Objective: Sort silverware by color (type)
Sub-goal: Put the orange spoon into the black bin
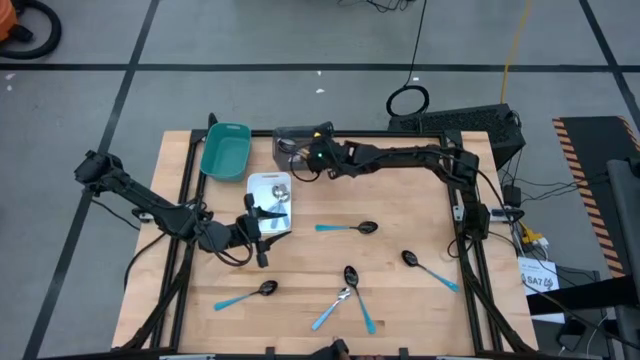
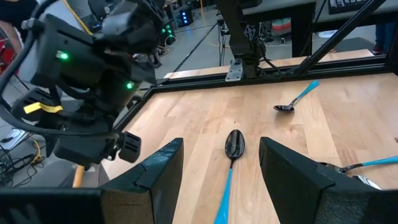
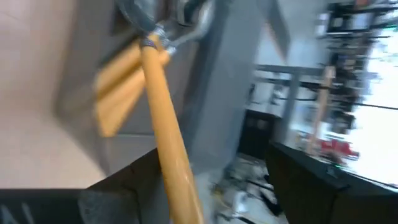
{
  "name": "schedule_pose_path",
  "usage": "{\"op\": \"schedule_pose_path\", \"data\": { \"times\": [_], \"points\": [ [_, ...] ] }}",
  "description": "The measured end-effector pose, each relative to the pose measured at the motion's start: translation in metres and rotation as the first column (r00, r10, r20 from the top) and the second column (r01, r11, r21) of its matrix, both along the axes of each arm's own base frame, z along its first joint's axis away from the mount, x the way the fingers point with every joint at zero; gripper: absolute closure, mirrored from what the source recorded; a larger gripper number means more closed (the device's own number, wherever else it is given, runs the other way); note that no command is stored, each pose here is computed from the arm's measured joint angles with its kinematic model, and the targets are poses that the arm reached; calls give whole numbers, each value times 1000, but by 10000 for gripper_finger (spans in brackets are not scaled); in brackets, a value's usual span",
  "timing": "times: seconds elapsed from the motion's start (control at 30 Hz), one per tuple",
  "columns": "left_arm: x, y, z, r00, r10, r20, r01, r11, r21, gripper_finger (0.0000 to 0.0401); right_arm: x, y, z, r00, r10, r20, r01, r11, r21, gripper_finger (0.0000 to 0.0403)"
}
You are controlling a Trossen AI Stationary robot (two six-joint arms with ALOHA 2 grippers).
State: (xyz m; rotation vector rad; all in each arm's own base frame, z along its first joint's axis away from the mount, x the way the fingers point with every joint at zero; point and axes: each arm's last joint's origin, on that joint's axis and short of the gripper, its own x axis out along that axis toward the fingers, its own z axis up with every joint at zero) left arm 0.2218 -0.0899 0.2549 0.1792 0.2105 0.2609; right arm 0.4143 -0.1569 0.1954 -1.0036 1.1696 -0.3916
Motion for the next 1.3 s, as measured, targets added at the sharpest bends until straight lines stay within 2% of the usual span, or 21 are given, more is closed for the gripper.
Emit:
{"op": "schedule_pose_path", "data": {
  "times": [0.1,0.2,0.37,0.57,0.73,0.9,1.0,1.07,1.17,1.3],
  "points": [
    [0,0,0,1000,0,0,0,1000,0,192,-2,-5,5,1000,4,19,-7,991,133,154],
    [0,0,0,1000,1,2,-1,1000,-7,192,-4,-12,13,998,-8,58,-8,964,265,154],
    [0,0,0,1000,2,3,-2,1000,-9,192,-8,-26,25,992,-55,116,5,920,393,154],
    [0,0,0,1000,3,3,-3,1000,-15,192,-20,-42,43,983,-136,121,38,806,591,154],
    [0,0,-1,1000,3,-2,-3,1000,-14,192,-32,-52,54,975,-198,102,59,671,739,154],
    [0,0,-1,1000,3,-2,-3,1000,-14,192,-37,-56,57,970,-227,87,77,626,776,157],
    [0,0,-1,1000,3,-2,-3,1000,-14,192,-42,-53,54,971,-237,27,125,601,790,178],
    [0,0,-1,1000,3,-2,-3,1000,-14,192,-44,-53,52,965,-261,-2,166,605,779,201],
    [0,0,-1,1000,3,-3,-3,1000,-14,192,-45,-55,49,953,-302,-17,214,634,743,248],
    [0,0,-1,1000,3,-7,-3,1000,-12,192,-44,-59,50,942,-336,18,211,631,747,319]
  ]
}}
